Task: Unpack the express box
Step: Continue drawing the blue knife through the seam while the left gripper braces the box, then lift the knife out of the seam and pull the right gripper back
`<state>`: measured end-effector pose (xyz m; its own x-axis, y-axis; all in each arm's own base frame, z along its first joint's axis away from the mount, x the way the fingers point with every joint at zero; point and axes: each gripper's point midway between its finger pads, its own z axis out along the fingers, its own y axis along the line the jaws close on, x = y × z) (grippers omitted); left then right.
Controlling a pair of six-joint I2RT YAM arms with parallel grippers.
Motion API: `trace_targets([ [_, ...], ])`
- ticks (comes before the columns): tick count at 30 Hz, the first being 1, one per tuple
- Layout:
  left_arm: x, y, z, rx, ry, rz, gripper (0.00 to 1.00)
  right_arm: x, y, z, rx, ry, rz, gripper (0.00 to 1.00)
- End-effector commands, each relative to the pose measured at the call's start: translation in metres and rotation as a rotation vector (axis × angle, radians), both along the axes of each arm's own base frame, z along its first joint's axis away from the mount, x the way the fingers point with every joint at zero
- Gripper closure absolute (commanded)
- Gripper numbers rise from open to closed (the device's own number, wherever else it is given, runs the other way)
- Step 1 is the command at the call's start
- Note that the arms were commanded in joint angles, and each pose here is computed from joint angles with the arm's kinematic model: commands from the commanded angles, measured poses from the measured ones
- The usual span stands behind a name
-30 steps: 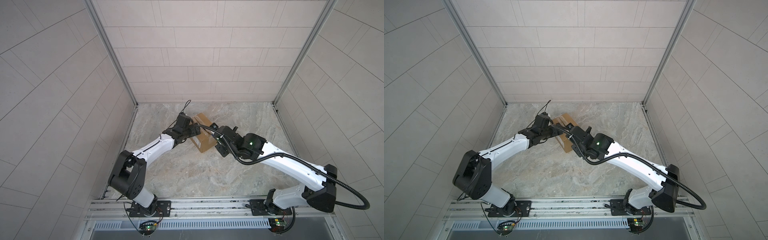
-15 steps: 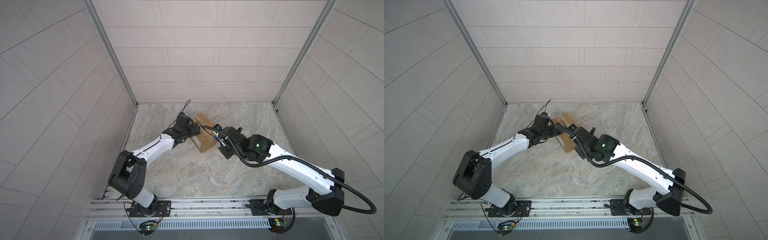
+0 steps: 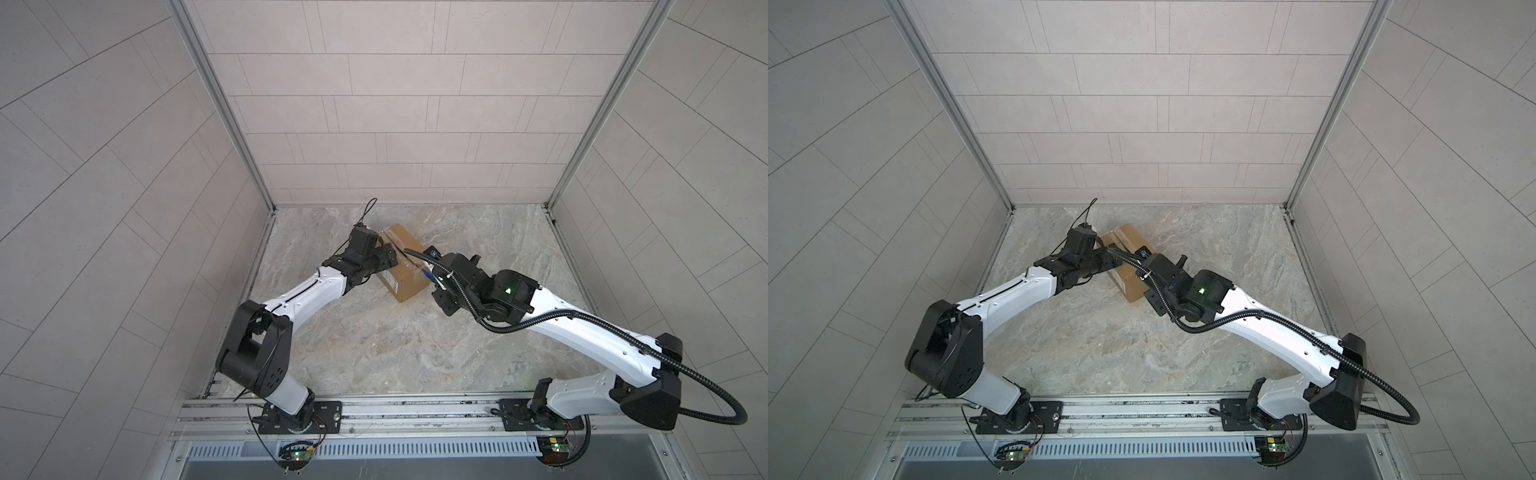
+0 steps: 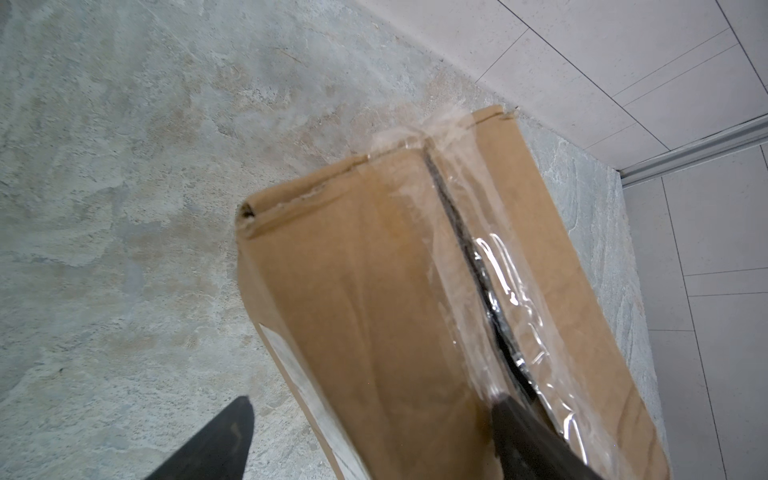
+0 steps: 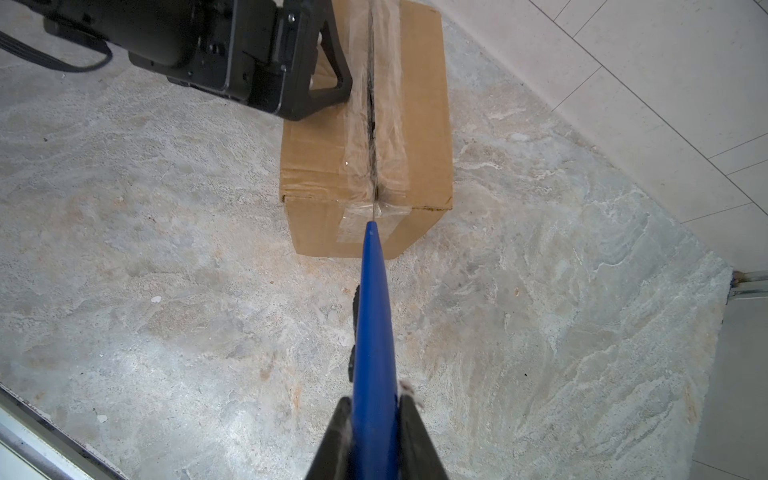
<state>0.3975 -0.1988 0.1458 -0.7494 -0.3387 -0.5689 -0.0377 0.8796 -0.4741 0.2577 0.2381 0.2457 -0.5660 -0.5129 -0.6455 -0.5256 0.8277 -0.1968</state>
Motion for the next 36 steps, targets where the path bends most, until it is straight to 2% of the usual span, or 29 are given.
trace_targets([
  [1, -0.016, 0.013, -0.035, 0.07, 0.109, 0.002, 0.08, -0.005, -0.017, -0.011, -0.044, 0.034, -0.013, 1.0],
  [6, -0.014, 0.016, -0.027, 0.06, 0.09, 0.006, 0.08, -0.006, -0.039, -0.009, -0.048, 0.031, -0.048, 1.0],
  [13, -0.007, 0.016, 0.011, 0.038, -0.006, -0.003, 0.07, -0.007, -0.034, 0.022, 0.114, -0.023, -0.05, 1.0],
  [20, -0.001, 0.029, 0.046, 0.049, -0.09, -0.004, 0.06, -0.009, -0.067, 0.037, 0.148, -0.074, -0.144, 1.0],
  [25, 0.015, 0.054, 0.066, 0.085, -0.155, 0.026, 0.04, -0.001, -0.088, 0.014, 0.098, -0.076, -0.266, 1.0],
  [31, 0.048, 0.059, 0.08, 0.103, -0.214, -0.004, 0.03, 0.011, -0.068, -0.018, 0.207, -0.048, -0.322, 1.0],
  [36, 0.072, 0.041, 0.066, 0.093, -0.197, -0.075, 0.04, 0.019, -0.048, -0.033, 0.274, -0.045, -0.335, 1.0],
])
